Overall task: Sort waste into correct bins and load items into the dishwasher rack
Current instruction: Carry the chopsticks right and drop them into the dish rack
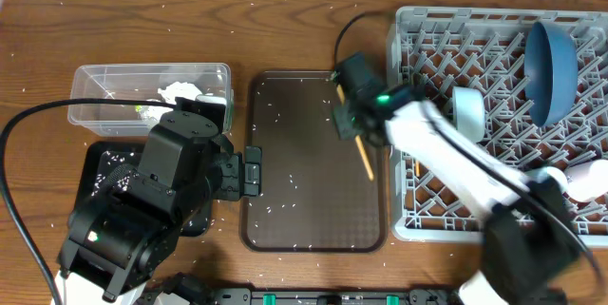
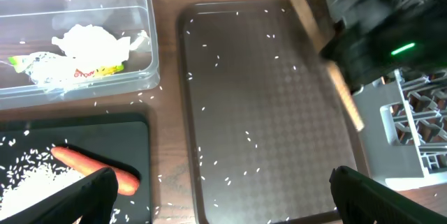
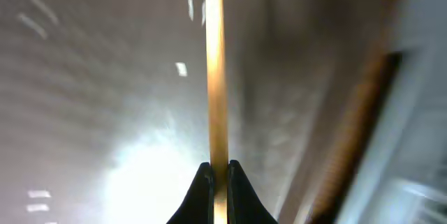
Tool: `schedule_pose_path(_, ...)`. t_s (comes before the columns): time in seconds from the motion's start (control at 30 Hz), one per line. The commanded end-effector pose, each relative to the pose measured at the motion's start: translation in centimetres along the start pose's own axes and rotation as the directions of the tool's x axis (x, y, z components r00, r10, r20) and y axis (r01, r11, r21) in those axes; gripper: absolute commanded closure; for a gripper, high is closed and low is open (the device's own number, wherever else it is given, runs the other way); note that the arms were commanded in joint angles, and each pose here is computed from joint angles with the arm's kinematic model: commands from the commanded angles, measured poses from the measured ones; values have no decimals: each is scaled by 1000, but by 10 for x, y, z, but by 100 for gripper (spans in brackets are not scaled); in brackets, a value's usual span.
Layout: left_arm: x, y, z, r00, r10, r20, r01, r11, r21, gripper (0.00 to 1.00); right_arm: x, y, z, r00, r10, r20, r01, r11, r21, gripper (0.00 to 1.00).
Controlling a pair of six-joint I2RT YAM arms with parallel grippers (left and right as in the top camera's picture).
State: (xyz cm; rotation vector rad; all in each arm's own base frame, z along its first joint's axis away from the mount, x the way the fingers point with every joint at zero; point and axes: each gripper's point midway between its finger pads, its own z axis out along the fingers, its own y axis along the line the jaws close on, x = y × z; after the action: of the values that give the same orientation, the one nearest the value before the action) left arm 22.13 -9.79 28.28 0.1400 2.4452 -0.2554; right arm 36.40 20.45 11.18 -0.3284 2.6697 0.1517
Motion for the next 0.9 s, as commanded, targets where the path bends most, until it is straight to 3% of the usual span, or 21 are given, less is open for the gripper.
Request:
schedule_pose_path(0.0,-5,2,-4,1000,-6,19,6,1000,-8,2,-36,-37,-52,977,140,158,-147,989,33,99)
schedule_pose_path(0.23,-5,2,-4,1000,-6,19,6,1000,-8,2,-15,-114,-58,950,296,102,-309,939,151,99)
schedule_pose_path(0.47,-5,2,-4,1000,-6,18,6,1000,-8,2,17,-128,-21,942,333,-48,-317,926,204,98)
schedule_pose_path(0.5,-5,2,-4,1000,-6,19,6,1000,-8,2,18,-128,-16,941,334,-59,-316,926,207,85)
schedule_pose_path(0.53,-5,2,-4,1000,-6,18,6,1000,-8,2,18,-127,-13,941,333,-61,-316,927,202,64)
schedule_pose_path(0.57,-5,2,-4,1000,-6,19,6,1000,-8,2,16,-124,-13,941,333,-61,-317,930,185,52)
schedule_pose_path(0.6,-5,2,-4,1000,-6,19,6,1000,-8,2,15,-121,-14,942,329,-63,-315,934,168,46)
schedule_pose_path(0.87,-5,2,-4,1000,-6,19,6,1000,-8,2,2,-92,-84,964,263,40,-264,965,10,39)
